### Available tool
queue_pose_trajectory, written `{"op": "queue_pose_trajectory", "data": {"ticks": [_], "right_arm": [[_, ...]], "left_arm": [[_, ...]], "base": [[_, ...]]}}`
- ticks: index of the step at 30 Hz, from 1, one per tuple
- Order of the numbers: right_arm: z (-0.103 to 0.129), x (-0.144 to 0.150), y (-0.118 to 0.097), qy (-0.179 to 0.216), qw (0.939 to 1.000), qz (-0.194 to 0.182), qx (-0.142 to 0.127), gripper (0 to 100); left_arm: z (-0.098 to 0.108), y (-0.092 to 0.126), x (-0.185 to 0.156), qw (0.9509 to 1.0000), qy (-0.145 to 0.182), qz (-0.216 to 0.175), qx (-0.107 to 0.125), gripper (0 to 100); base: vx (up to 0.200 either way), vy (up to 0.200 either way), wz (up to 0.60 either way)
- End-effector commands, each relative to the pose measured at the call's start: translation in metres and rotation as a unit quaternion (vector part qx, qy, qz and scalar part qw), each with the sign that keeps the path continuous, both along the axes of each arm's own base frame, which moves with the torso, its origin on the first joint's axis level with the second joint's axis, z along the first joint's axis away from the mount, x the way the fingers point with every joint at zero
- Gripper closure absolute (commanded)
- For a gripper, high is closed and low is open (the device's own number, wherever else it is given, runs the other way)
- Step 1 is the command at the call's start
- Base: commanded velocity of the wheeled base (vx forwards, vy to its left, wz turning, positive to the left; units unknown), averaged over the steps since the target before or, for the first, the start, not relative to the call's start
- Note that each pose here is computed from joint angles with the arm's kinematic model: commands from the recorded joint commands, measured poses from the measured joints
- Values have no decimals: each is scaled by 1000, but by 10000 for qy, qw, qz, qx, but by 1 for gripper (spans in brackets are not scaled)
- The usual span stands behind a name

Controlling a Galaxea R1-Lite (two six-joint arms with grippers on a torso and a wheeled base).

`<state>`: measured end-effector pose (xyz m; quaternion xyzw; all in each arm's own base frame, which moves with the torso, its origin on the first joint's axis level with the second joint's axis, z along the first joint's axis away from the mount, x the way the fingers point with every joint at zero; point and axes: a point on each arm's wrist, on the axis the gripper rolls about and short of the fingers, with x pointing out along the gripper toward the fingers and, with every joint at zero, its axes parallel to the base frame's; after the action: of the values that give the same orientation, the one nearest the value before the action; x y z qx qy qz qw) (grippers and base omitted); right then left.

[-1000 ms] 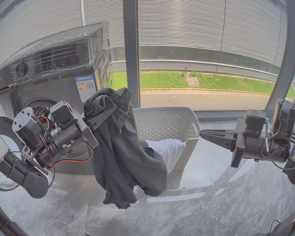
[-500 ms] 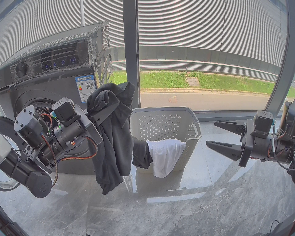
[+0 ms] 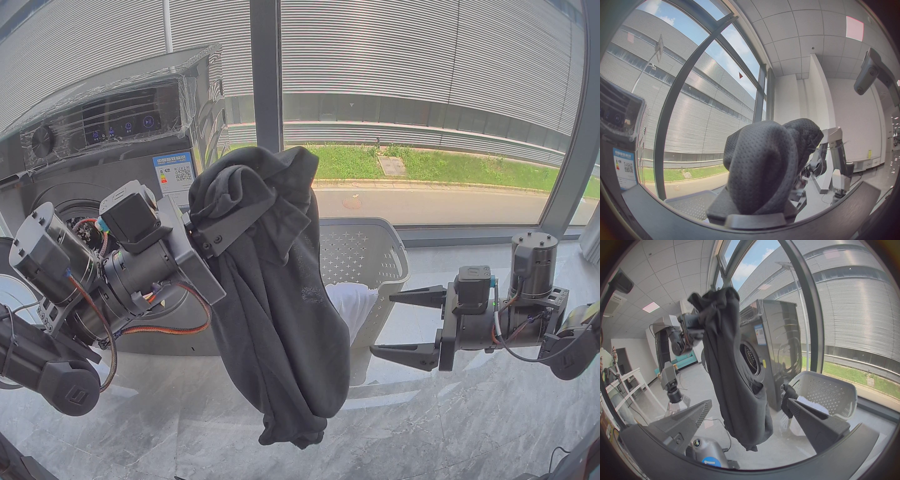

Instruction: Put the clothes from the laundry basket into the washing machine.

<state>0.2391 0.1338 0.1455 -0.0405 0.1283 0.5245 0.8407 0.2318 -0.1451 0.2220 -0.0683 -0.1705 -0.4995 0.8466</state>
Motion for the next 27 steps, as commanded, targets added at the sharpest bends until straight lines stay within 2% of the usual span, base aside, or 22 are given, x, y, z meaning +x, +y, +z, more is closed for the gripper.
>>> {"op": "queue_pose_trajectory", "data": {"ticks": [1,5,8,10,12,15,23,27], "right_arm": [[-27,8,5,414,9988,130,-209,0],[-36,10,29,472,9965,645,-243,0],[-40,13,64,389,9936,1029,-244,0],[-39,25,81,227,9945,1001,-194,0],[-37,36,91,117,9970,751,-168,0],[-32,43,95,68,9979,639,-86,0],[-40,41,94,144,9975,668,-181,0],[-37,41,94,93,9977,654,-129,0]], "left_arm": [[19,-4,-14,9994,-255,-192,-162,100],[32,-12,-31,9982,-287,-496,-190,100],[37,-17,-44,9970,-254,-699,-198,100],[39,-18,-51,9962,-239,-813,-193,100],[39,-18,-55,9961,-176,-849,-142,100],[41,-18,-56,9961,-151,-856,-125,100],[40,-19,-54,9960,-137,-877,-103,100],[39,-20,-53,9959,-122,-891,-85,100]], "base": [[0,0,0],[0,0,0],[0,0,0],[0,0,0],[0,0,0],[0,0,0],[0,0,0],[0,0,0]]}}
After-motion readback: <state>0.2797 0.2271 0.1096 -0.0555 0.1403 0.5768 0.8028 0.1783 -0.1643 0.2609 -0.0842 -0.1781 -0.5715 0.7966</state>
